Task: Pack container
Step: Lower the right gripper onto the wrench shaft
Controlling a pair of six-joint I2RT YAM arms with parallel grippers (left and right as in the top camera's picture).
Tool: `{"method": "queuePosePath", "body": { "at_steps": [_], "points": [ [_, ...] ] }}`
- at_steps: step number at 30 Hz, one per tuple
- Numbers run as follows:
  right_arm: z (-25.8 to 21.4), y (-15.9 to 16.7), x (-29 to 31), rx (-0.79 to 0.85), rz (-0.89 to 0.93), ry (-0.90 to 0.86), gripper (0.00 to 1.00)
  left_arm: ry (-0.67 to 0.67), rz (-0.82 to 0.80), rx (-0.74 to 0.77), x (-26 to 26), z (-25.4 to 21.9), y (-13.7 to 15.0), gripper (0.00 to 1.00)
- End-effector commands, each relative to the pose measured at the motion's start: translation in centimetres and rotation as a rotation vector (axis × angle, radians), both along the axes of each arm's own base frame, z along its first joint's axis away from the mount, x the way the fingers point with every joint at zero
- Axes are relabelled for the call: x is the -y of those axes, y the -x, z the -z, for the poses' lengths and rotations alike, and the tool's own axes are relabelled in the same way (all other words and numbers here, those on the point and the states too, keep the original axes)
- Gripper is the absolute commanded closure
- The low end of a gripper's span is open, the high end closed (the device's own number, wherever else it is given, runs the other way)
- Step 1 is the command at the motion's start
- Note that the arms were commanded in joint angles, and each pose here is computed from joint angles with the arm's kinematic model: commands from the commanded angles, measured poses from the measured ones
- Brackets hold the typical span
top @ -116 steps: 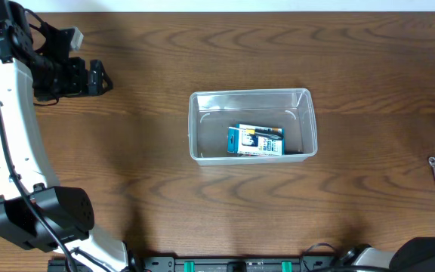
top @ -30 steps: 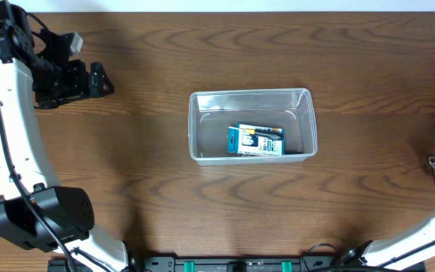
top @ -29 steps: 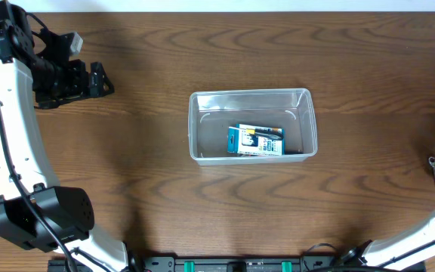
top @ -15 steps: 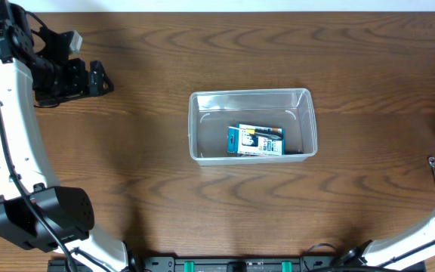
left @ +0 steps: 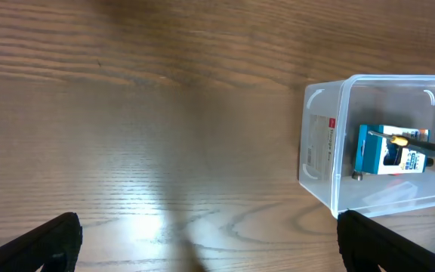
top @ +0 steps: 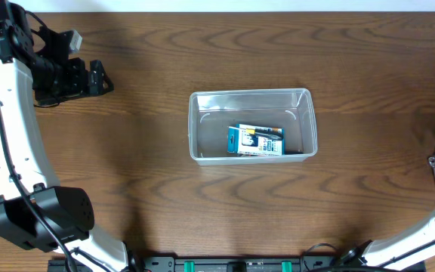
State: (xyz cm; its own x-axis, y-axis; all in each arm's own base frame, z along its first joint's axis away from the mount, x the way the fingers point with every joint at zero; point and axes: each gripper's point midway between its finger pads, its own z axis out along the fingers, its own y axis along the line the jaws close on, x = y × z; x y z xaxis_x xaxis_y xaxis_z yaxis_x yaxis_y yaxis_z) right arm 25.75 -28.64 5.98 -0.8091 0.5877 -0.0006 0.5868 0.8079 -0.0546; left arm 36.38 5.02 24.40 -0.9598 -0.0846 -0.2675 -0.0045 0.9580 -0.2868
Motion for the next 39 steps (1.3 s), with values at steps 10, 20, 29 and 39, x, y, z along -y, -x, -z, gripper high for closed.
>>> {"method": "queuePosePath", "body": {
  "at_steps": [10,20,29,39],
  "points": [
    [3.6,4.9,-2.4,-0.235,-0.263,-0.061,0.01,-0.009,-0.016,0.013,-0.3,-0.1,-0.3,0.02],
    [4.0,5.4,-0.8,-0.295,-0.449,-0.004,0.01,-0.01,-0.016,0.013,-0.3,-0.1,-0.3,0.02],
    [4.6,3.8,-2.2,-0.187,-0.763,-0.103,0.01,-0.01,-0.016,0.013,-0.3,-0.1,-0.3,0.02],
    [4.8,1.9,-1.0,-0.117,-0.786,-0.035,0.01,-0.01,-0.016,0.014,-0.4,-0.1,-0.3,0.02]
  ]
}}
